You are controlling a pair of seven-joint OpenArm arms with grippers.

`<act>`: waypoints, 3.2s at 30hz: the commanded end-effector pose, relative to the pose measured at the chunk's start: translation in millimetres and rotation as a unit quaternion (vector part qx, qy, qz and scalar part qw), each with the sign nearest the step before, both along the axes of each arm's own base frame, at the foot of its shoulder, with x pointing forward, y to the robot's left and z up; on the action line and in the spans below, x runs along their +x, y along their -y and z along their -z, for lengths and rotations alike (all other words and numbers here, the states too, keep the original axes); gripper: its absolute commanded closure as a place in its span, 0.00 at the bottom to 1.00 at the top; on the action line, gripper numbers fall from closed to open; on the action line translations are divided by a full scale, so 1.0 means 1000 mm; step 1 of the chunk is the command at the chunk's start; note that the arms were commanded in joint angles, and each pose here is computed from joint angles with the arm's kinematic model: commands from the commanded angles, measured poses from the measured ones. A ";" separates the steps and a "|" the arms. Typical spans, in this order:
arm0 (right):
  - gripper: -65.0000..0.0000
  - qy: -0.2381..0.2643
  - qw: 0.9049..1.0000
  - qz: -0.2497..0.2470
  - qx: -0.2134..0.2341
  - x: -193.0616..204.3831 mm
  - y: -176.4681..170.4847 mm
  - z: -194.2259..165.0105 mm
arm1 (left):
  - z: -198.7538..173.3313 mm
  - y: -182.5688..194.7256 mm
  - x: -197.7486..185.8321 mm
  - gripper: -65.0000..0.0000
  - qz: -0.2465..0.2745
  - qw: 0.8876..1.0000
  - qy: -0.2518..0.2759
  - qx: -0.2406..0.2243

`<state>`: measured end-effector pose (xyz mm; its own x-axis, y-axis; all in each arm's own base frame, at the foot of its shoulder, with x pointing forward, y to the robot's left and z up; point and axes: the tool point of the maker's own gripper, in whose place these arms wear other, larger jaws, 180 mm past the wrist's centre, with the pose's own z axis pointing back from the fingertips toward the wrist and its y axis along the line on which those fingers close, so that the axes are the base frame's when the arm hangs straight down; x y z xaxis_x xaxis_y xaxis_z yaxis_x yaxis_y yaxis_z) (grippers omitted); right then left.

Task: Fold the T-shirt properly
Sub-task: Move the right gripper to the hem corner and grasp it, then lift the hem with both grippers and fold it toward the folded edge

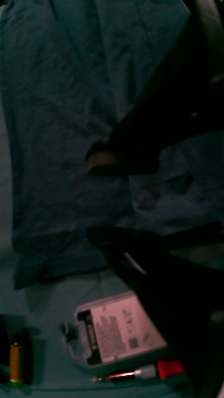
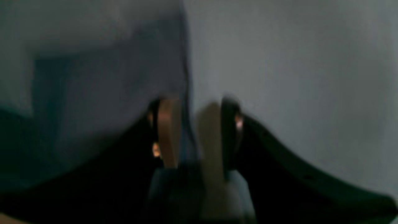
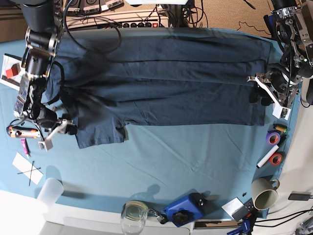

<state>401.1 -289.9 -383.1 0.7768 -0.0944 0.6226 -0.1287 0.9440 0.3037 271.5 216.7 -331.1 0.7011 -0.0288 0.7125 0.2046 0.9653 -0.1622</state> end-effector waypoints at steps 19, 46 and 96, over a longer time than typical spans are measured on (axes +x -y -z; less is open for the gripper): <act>0.66 -0.062 0.996 -0.039 0.050 0.004 -0.035 0.008 | -0.030 -0.012 0.034 0.58 0.016 0.996 0.071 0.049; 0.73 -0.072 0.990 -0.053 0.113 -0.001 -0.054 -0.001 | 0.085 -0.022 0.056 0.59 -0.015 0.985 -0.154 -0.075; 1.00 0.124 0.984 -0.072 0.102 -0.049 -0.030 -0.112 | 0.004 -0.006 0.024 1.00 0.050 0.995 -0.071 -0.050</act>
<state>344.4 -254.7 -291.5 0.6658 -0.1398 0.7329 -0.3274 0.8279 0.4554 286.3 216.5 -349.4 0.8230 -0.0358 0.5670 0.2556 0.9146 -0.3133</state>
